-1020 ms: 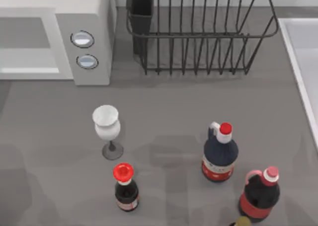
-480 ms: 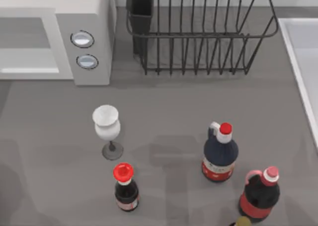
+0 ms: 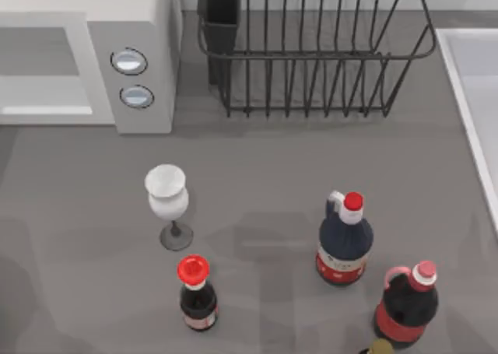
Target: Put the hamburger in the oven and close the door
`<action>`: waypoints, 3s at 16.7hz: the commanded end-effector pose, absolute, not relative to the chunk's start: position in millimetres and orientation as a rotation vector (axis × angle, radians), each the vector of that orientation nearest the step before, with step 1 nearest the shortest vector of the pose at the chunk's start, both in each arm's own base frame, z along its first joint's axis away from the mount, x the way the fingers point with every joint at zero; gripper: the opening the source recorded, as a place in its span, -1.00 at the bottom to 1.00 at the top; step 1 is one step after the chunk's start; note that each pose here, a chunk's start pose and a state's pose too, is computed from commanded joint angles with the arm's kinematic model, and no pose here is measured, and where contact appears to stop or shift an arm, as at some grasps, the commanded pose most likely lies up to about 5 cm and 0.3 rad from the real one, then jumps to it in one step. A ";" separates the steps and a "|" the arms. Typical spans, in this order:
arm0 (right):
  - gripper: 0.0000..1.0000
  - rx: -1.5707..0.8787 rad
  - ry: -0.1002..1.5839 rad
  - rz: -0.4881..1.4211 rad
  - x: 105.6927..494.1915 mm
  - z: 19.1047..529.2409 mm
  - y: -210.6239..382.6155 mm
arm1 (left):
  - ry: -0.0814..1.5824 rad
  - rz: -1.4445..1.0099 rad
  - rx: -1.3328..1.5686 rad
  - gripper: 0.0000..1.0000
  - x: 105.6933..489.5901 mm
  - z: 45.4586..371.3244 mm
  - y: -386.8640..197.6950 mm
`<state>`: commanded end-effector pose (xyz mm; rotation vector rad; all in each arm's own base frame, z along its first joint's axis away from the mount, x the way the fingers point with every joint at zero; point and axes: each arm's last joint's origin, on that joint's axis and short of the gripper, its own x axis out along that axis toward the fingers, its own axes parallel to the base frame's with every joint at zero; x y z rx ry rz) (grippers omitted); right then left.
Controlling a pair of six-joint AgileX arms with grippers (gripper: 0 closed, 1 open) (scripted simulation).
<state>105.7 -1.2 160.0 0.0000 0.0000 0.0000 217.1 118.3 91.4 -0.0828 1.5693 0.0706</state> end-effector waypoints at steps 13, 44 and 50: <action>1.00 0.000 0.000 0.000 105.7 160.0 -1.2 | 1.569 0.071 -0.083 -1.00 217.1 91.4 118.3; 1.00 0.000 0.000 0.000 105.7 160.0 -1.2 | 1.270 0.004 0.027 -1.00 273.1 189.2 109.6; 1.00 0.000 0.000 0.000 105.7 160.0 -1.2 | 0.933 -0.073 0.089 -1.00 334.8 135.4 85.4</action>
